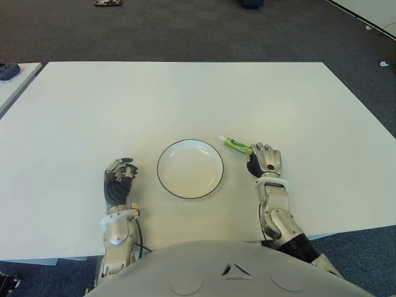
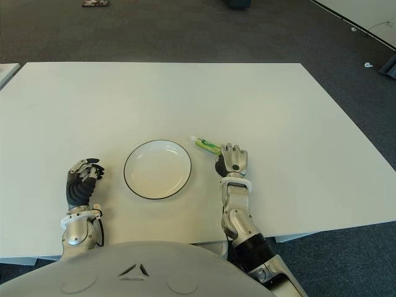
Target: Put the toothpaste on the table into the plate.
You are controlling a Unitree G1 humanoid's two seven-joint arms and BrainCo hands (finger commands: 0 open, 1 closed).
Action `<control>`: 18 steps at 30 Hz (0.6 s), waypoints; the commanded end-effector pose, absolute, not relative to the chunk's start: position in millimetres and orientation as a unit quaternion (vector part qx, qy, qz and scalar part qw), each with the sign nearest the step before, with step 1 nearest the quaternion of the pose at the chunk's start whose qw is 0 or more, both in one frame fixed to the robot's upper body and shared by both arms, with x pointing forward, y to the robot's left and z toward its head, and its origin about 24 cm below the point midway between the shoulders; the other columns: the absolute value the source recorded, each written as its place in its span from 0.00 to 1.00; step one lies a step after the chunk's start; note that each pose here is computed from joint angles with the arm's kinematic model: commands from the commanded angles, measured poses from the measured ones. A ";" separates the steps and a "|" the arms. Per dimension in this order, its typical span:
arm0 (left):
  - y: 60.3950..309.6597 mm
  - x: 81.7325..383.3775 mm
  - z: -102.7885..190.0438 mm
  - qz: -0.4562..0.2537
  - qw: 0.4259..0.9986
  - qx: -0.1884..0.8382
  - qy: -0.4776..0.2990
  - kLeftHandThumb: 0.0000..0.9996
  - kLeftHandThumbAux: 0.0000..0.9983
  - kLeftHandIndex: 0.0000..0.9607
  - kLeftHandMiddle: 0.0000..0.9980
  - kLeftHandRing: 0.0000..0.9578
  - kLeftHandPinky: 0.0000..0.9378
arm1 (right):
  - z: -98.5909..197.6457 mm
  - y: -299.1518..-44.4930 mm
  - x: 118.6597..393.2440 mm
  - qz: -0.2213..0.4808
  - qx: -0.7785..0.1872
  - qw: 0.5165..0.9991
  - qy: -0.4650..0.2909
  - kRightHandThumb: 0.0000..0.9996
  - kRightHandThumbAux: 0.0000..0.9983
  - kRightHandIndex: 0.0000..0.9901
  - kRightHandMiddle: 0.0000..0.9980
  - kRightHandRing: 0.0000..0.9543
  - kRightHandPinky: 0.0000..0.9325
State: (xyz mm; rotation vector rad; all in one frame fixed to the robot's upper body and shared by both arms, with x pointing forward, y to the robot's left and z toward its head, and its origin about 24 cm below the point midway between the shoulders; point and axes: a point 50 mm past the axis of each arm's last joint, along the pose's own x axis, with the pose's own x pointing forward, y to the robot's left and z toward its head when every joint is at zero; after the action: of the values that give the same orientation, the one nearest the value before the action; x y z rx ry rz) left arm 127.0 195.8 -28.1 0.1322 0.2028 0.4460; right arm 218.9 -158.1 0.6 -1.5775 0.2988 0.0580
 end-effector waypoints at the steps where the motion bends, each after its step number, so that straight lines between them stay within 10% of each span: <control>1: 196.5 121.6 -34.0 0.219 0.966 0.060 0.121 0.71 0.72 0.45 0.57 0.60 0.57 | -10.8 -159.6 215.9 0.033 -0.681 0.713 0.161 0.75 0.62 0.42 0.62 0.68 0.76; 18: 199.7 119.4 -33.6 0.221 0.968 0.058 0.104 0.71 0.72 0.45 0.59 0.62 0.61 | -9.8 -167.5 224.7 0.007 -0.682 0.716 0.148 0.72 0.70 0.44 0.79 0.84 0.91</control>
State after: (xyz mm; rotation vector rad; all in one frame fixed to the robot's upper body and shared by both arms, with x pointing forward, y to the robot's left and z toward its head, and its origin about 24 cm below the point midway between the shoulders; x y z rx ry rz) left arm 123.8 199.4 -26.6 0.1242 0.1683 0.4501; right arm 229.0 -164.7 0.7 -1.5238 0.2821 -0.0180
